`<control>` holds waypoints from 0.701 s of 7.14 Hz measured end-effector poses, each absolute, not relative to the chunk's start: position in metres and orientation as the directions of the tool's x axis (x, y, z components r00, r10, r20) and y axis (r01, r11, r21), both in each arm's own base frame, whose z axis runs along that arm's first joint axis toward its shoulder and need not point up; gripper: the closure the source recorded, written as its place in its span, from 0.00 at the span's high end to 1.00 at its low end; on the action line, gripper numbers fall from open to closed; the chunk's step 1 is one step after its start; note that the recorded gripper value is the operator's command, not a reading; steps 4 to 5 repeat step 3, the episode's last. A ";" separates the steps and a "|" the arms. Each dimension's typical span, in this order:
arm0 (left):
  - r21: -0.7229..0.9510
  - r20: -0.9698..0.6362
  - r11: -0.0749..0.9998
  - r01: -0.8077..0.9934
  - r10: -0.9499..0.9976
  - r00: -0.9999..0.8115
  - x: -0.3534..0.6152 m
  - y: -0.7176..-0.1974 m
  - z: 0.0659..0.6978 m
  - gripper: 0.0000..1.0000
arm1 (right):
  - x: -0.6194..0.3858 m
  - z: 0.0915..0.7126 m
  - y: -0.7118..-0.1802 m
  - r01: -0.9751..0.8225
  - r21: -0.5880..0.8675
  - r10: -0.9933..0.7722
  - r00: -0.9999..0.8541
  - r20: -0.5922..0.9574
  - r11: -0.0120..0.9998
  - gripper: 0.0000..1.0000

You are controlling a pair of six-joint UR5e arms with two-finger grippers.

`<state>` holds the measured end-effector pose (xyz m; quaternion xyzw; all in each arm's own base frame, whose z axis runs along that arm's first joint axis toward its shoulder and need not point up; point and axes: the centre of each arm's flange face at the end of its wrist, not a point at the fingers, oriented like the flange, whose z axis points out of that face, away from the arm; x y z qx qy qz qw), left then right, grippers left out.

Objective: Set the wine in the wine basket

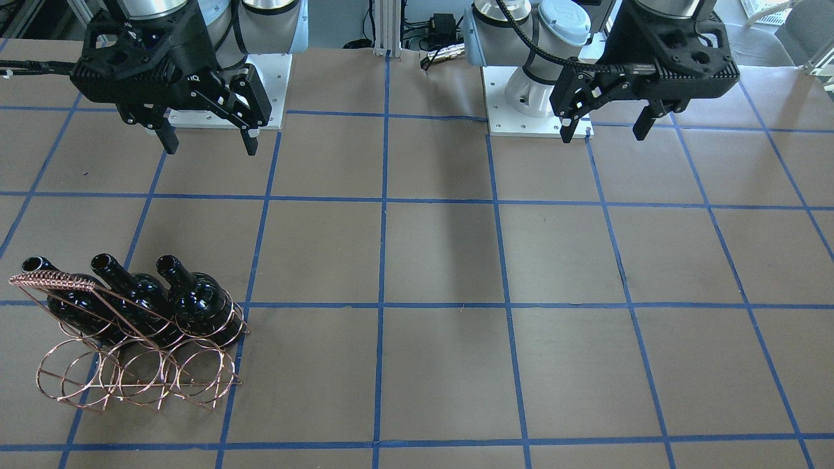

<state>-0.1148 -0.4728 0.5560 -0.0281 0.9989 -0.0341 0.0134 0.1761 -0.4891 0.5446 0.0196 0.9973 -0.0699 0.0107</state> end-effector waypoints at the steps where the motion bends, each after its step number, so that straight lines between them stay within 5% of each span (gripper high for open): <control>1: -0.055 -0.011 0.997 -0.053 -0.054 -0.998 -0.116 -0.469 0.556 1.00 | 0.176 0.545 -0.489 0.052 -0.140 0.049 -0.999 -0.023 0.989 1.00; 5: -0.046 0.004 0.998 -0.037 -0.037 -0.999 -0.118 -0.468 0.556 1.00 | 0.176 0.545 -0.490 0.057 -0.139 0.054 -0.998 -0.021 0.989 1.00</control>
